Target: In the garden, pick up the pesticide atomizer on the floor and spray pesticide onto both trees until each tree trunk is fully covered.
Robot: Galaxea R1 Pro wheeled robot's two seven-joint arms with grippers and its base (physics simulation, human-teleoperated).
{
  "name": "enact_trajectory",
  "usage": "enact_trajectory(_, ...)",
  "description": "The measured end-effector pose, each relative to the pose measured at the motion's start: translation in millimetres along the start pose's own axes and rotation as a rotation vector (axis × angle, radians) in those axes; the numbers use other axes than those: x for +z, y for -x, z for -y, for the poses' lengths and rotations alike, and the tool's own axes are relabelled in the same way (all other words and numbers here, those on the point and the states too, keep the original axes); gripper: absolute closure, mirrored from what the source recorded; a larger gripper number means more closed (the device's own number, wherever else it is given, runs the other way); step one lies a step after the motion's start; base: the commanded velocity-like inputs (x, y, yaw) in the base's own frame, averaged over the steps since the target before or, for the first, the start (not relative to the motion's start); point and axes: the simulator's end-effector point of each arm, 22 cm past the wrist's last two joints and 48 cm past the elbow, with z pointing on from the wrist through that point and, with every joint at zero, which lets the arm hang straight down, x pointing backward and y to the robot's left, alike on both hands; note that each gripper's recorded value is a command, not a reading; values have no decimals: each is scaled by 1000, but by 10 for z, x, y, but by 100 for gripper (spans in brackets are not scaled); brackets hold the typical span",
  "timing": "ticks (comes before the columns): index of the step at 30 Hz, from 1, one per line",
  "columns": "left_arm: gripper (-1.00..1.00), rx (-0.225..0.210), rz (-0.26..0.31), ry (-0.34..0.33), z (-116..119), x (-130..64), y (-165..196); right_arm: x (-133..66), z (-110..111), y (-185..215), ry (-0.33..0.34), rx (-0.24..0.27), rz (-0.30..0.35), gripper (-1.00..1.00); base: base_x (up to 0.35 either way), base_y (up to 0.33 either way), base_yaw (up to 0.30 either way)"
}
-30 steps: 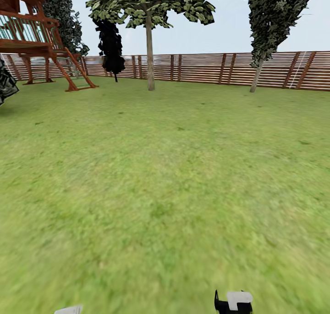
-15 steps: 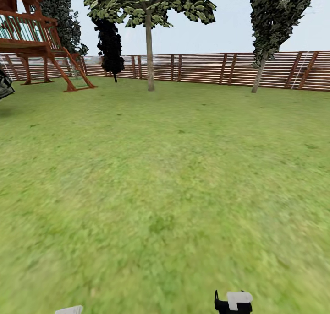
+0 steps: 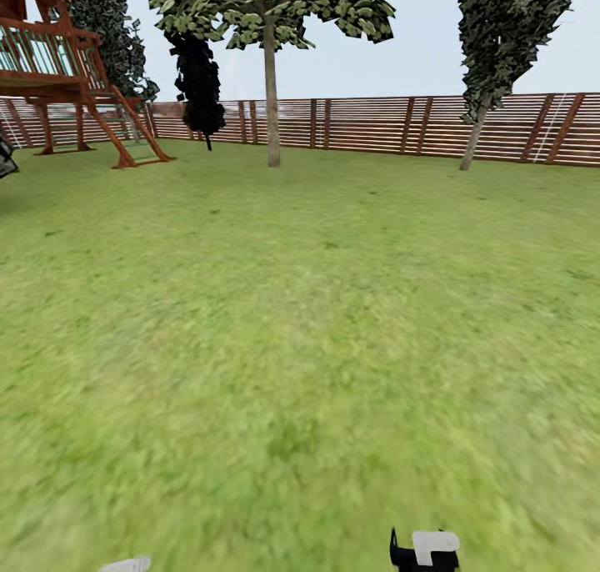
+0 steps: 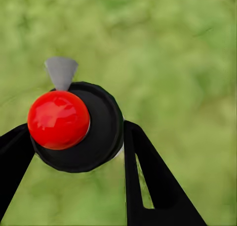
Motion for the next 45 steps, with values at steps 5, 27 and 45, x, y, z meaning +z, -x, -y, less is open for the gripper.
enact_trajectory(5,100,-1,0,0,-1,0,0,1,4,-1,-1,0,0,-100,339,0,0)
enact_trajectory(27,100,-1,0,-1,9,0,-2,-1,-3,0,0,1,0,-100,339,0,0)
enact_trajectory(45,100,-1,-1,-1,8,-1,-4,0,0,0,0,0,0,-100,339,0,0)
